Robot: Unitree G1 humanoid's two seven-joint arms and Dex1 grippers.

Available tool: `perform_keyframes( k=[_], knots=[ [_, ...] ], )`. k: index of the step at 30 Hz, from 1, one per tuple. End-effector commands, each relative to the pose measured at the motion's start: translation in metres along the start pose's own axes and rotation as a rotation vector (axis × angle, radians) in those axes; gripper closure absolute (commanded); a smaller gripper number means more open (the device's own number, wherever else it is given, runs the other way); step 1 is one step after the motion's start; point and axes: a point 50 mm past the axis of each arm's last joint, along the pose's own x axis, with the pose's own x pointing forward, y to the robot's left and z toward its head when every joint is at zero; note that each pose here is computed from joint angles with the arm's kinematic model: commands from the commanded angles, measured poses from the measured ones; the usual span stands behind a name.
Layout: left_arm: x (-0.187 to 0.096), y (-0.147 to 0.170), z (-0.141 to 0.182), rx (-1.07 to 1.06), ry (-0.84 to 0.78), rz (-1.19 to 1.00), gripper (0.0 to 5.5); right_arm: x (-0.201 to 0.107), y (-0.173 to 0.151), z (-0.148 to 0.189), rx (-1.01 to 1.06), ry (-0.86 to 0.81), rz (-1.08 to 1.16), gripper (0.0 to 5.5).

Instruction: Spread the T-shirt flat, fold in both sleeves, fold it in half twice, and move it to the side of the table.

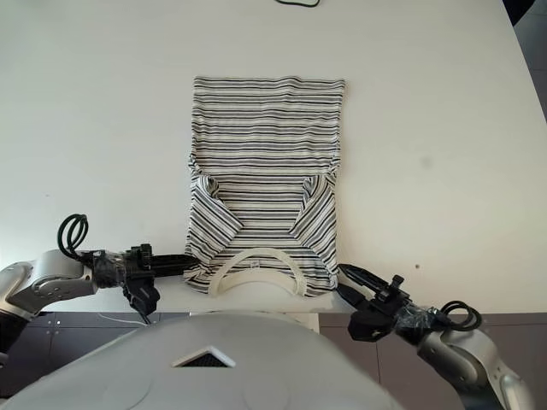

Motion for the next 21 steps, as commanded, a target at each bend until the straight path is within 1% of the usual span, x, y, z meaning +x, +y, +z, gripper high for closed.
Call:
perform_keyframes(
  k=[1,3,6,9,12,17,21],
  knots=[
    [-0.008,-0.032,-0.011,-0.083,0.092,-0.208,5.4,0.003,-0.005,0.0,-0.044,0.011,-0.052,3.31],
    [-0.009,-0.032,-0.012,-0.08,0.091,-0.215,5.4,0.004,-0.009,0.002,-0.063,0.002,-0.099,3.31],
    [-0.009,-0.032,-0.013,-0.079,0.091,-0.22,5.4,0.007,-0.01,0.005,-0.091,-0.018,-0.105,3.31],
    [-0.009,-0.03,-0.016,-0.072,0.088,-0.226,5.4,0.01,-0.003,0.006,-0.131,-0.036,-0.054,3.31],
    [-0.01,-0.028,-0.018,-0.065,0.084,-0.233,5.4,0.011,0.006,0.0,-0.163,-0.028,0.024,3.31],
    [-0.01,-0.027,-0.019,-0.064,0.077,-0.245,5.4,0.001,0.013,-0.014,-0.2,0.004,0.09,3.31],
    [-0.01,-0.028,-0.019,-0.071,0.077,-0.251,5.4,-0.009,0.011,-0.024,-0.249,0.001,0.13,3.31]
  ],
)
